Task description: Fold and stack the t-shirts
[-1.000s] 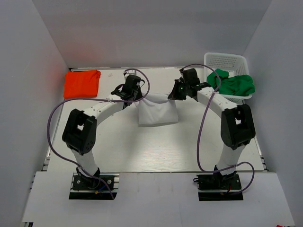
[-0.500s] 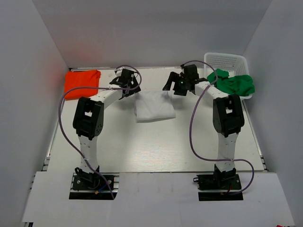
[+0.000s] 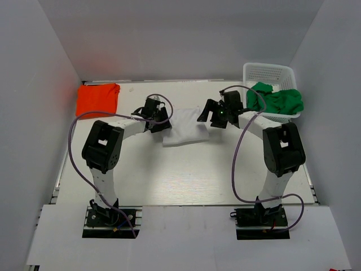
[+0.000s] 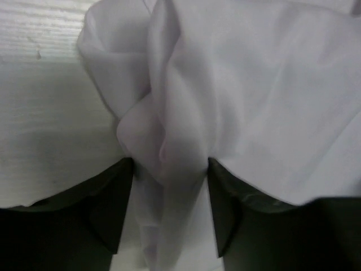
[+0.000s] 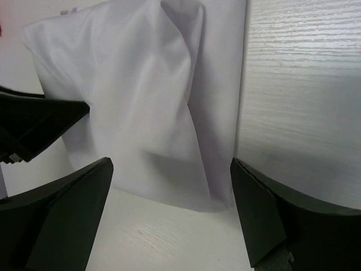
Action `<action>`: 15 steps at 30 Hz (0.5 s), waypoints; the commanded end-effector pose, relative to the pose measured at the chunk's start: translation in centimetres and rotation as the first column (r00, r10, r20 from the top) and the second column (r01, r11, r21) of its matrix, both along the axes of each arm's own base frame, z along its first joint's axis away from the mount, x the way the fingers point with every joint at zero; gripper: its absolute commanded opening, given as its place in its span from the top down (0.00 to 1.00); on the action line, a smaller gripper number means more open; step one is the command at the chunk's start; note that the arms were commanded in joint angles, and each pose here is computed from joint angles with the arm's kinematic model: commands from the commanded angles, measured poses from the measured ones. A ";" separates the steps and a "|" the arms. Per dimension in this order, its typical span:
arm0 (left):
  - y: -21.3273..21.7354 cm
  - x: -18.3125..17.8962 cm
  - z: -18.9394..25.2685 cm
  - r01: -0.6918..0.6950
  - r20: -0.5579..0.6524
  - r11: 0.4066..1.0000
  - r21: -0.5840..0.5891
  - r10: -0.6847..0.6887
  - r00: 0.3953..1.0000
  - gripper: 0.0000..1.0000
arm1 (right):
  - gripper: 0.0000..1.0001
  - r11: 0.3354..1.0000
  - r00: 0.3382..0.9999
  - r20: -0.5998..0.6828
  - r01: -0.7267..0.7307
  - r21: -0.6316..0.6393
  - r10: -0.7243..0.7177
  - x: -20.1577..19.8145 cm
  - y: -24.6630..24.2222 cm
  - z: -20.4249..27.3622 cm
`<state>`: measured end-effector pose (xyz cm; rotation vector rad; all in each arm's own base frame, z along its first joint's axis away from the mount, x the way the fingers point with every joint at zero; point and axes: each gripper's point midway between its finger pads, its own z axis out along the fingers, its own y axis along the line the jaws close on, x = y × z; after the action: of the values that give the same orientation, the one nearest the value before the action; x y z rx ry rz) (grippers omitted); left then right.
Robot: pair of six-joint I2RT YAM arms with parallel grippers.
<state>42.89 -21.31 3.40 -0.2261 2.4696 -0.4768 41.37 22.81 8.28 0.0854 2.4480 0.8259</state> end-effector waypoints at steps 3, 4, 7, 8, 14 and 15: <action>-0.8 0.5 -0.4 0.023 0.002 0.999 -0.022 -0.023 1.000 0.44 | 0.10 0.999 0.995 0.100 0.001 0.049 -0.006 0.0 0.0 3.4; -0.8 0.1 -0.9 0.029 -0.005 0.999 -0.027 -0.029 1.000 0.49 | 0.10 0.999 0.995 0.101 -0.003 0.049 -0.002 -0.1 0.0 3.4; -0.9 0.2 -1.4 0.029 -0.007 0.999 -0.026 -0.029 1.000 0.62 | 0.10 0.997 0.990 0.141 -0.018 0.076 0.007 -0.2 0.5 4.6; -0.7 0.5 -1.5 0.041 0.000 0.999 -0.002 -0.041 0.999 0.66 | 0.10 0.997 0.989 0.150 -0.014 0.081 0.002 -0.2 0.3 4.8; 0.0 3.0 0.6 0.090 0.051 0.989 0.120 -0.097 0.994 1.00 | 0.10 0.997 0.984 0.177 -0.026 0.073 0.013 -1.0 -0.1 5.2; 0.2 4.0 2.0 0.103 0.083 0.982 0.161 -0.117 0.990 1.00 | 0.10 0.997 0.981 0.196 -0.026 0.072 0.011 -1.0 -0.2 5.8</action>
<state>45.07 -21.95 2.90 -0.1053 2.4674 -0.4414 40.02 22.58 11.51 0.0524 2.3288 0.8739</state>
